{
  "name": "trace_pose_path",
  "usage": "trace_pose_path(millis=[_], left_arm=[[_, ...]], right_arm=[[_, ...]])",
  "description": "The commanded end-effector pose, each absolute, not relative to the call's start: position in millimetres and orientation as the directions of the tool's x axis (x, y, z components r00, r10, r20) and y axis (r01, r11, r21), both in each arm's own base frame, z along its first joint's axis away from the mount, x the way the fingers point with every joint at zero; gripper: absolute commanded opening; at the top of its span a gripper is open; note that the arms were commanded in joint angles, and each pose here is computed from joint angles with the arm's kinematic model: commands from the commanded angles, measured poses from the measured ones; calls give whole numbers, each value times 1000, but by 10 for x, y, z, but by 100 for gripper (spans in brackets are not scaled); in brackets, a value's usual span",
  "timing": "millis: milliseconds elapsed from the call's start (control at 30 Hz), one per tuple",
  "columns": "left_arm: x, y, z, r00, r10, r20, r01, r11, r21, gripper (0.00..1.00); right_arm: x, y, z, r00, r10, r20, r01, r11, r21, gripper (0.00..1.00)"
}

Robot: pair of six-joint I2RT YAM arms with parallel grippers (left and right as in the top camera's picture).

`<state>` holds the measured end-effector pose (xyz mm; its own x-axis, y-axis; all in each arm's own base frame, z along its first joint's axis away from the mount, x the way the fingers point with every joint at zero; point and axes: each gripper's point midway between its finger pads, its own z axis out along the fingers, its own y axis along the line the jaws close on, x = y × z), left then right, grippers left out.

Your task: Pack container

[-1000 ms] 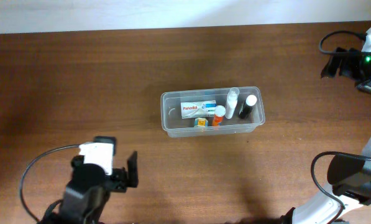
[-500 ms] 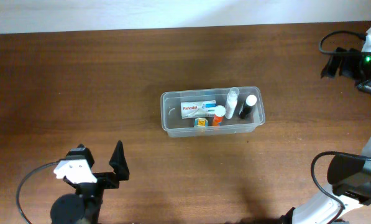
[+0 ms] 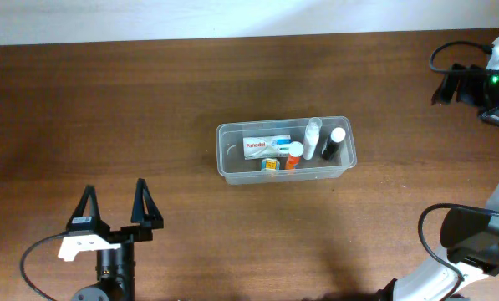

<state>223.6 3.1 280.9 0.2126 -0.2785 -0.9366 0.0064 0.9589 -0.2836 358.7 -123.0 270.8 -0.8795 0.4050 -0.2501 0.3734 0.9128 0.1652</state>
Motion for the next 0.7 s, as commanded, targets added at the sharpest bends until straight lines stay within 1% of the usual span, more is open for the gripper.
trace_pose_path(millis=[0, 333, 500, 667], left_arm=[[2237, 71, 2809, 248, -282, -927, 3, 957, -290, 99], [2280, 152, 2717, 322, -275, -906, -13, 955, -295, 100], [2249, 151, 2739, 415, -280, -866, 20, 954, -299, 99], [2263, 163, 2707, 401, -278, -873, 8, 954, -300, 99]], right_arm=[[3569, -1243, 2729, -875, 410, -255, 381, 911, 158, 98], [3568, -1243, 2728, -876, 410, -255, 381, 911, 158, 98], [3569, -1243, 2729, -875, 410, -255, 381, 911, 158, 98], [3569, -1243, 2729, -875, 410, -255, 381, 911, 158, 98]])
